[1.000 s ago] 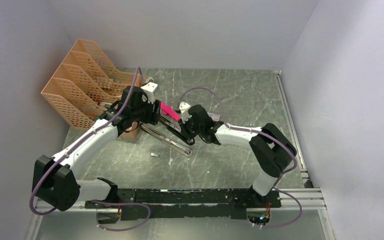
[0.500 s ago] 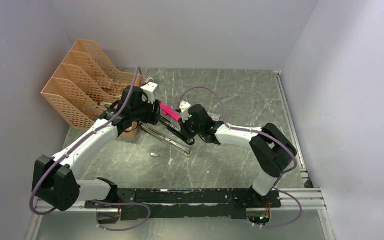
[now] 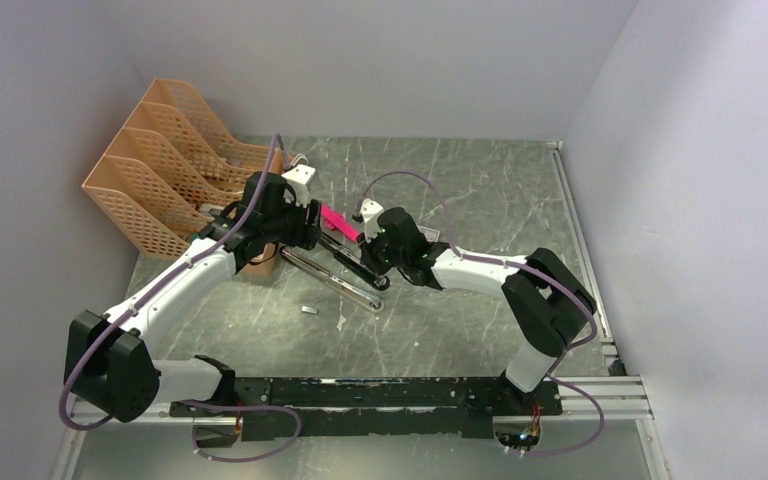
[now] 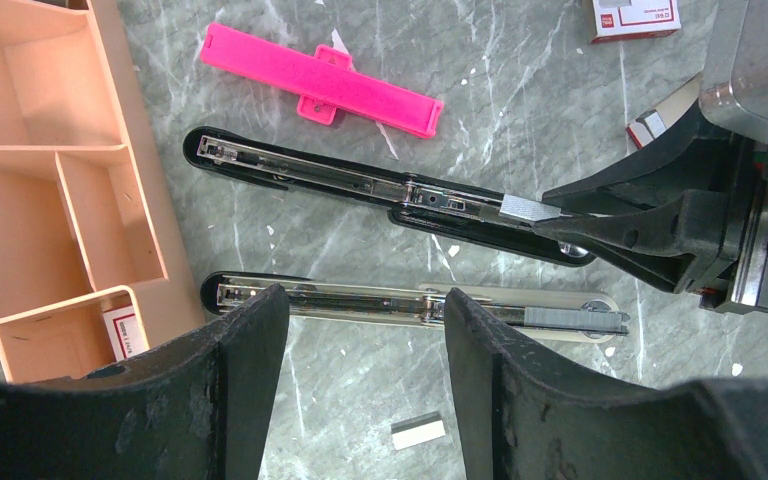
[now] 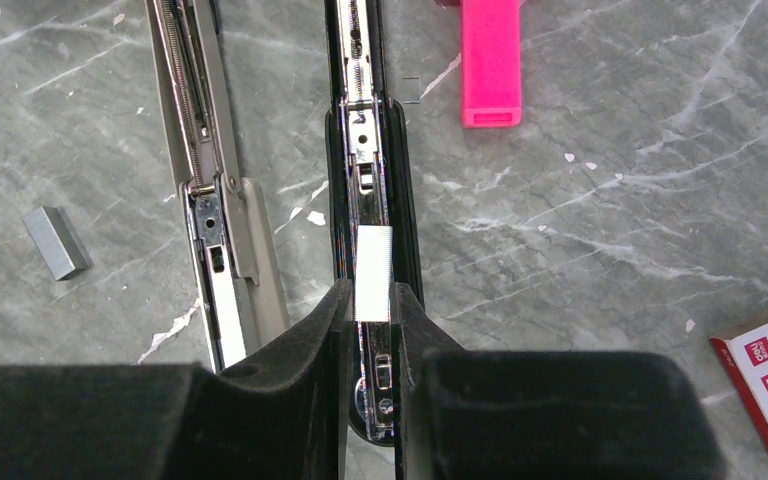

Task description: Load the staples into the stapler

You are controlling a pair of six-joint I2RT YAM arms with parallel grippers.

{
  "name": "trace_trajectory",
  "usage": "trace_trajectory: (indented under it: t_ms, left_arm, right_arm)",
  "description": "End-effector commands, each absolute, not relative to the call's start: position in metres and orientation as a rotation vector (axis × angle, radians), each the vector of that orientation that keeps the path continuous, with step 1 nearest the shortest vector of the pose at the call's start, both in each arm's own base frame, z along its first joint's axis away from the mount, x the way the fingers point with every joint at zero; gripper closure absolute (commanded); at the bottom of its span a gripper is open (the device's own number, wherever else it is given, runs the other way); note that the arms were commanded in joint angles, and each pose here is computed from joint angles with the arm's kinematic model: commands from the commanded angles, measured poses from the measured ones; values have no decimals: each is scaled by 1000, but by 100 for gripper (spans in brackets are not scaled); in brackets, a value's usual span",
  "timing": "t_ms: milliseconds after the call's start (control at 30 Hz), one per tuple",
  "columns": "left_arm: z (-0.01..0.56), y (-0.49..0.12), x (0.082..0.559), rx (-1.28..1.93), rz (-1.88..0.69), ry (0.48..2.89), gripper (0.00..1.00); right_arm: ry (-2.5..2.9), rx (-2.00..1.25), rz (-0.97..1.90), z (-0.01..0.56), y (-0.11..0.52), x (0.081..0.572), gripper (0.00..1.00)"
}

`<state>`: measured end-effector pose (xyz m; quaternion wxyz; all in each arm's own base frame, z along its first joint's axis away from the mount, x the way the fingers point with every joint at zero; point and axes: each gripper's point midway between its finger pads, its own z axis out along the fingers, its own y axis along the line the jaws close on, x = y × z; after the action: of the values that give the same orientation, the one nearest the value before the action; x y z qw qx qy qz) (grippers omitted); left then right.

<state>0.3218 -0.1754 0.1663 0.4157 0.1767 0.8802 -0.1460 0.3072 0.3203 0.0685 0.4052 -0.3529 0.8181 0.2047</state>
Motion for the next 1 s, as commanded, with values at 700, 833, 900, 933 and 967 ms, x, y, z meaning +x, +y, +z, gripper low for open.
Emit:
trace_trajectory:
  t_ms: [700,833,900,933,967]
  left_arm:
    - [177,-174,326,431,-367,2158,37]
    - [177,-174,326,433,-368,2159,37]
    - [177,-174,326,432,-367,2161,37]
    - [176,-174,326,432,-368,2161,37]
    - [177,-174,326,433,-368,2160,37]
  right_arm:
    - [2117,-914,501,52,319,305,100]
    - [2125,-917,498,50,318,303,100]
    - [2127,-920,496,50,318,303,100]
    - [2128,-922,496,50,317,303,100]
    - [2131,-923,494,50,317,302,100]
